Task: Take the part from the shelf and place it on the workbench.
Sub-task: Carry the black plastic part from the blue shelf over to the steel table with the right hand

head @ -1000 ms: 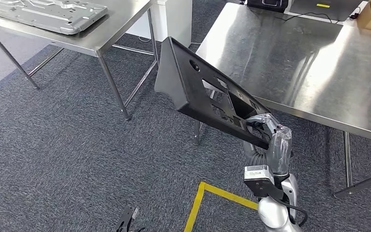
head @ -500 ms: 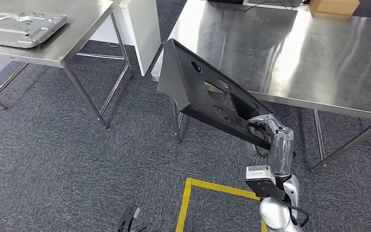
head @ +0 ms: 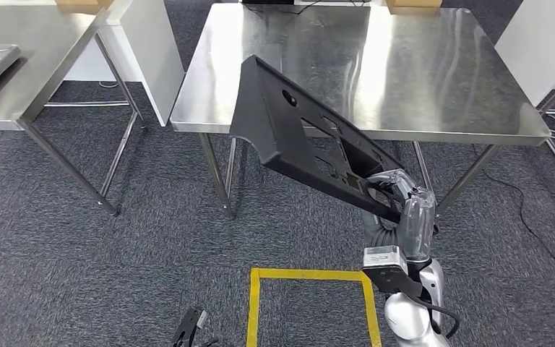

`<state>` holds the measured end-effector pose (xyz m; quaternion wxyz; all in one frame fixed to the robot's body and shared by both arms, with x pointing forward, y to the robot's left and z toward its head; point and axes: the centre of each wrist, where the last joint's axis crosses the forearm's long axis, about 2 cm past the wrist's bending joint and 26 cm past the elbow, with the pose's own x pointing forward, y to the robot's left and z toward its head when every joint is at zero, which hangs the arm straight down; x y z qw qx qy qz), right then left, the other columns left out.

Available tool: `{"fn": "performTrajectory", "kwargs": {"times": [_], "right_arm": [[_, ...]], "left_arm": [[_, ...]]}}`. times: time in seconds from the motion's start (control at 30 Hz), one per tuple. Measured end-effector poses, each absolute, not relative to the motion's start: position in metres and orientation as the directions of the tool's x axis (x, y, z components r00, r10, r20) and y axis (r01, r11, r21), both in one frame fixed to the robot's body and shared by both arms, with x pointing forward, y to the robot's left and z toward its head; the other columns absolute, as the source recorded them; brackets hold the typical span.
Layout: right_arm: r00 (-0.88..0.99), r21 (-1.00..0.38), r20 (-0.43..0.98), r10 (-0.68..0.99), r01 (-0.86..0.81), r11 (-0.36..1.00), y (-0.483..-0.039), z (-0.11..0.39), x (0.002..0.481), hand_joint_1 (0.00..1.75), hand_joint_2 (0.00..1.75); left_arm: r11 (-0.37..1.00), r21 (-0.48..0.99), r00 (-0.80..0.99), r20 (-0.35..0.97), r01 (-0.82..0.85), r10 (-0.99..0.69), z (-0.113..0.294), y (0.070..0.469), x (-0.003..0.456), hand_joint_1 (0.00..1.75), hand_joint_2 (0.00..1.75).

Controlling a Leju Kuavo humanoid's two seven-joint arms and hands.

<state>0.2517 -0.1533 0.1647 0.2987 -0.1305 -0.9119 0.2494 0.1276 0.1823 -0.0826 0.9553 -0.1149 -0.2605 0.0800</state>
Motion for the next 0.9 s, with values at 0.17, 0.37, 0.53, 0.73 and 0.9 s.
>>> {"fn": "performTrajectory", "kwargs": {"times": [0.17,0.37,0.53,0.73,0.9], "right_arm": [[-0.789,-0.534,0.477,0.387,0.089,0.841,-0.1533,0.1651,0.2523,1.75,1.75],[-0.788,-0.541,0.476,0.392,0.090,0.836,-0.1544,0.1627,0.2511,1.75,1.75],[-0.790,-0.546,0.469,0.396,0.093,0.833,-0.1546,0.1625,0.2510,1.75,1.75],[-0.791,-0.545,0.467,0.395,0.095,0.833,-0.1536,0.1634,0.2518,1.75,1.75],[-0.792,-0.546,0.463,0.397,0.097,0.832,-0.1532,0.1640,0.2524,1.75,1.75]], "left_arm": [[0.958,-0.271,0.851,0.479,-0.091,0.216,-0.0818,0.1785,0.1272,0.00,1.75],[0.957,-0.275,0.847,0.484,-0.090,0.218,-0.0815,0.1777,0.1278,0.00,1.75],[0.956,-0.281,0.842,0.490,-0.090,0.224,-0.0810,0.1773,0.1292,0.00,1.75],[0.955,-0.280,0.842,0.489,-0.095,0.227,-0.0815,0.1784,0.1282,0.00,1.75],[0.956,-0.279,0.842,0.490,-0.096,0.227,-0.0817,0.1792,0.1283,0.00,1.75]]}}
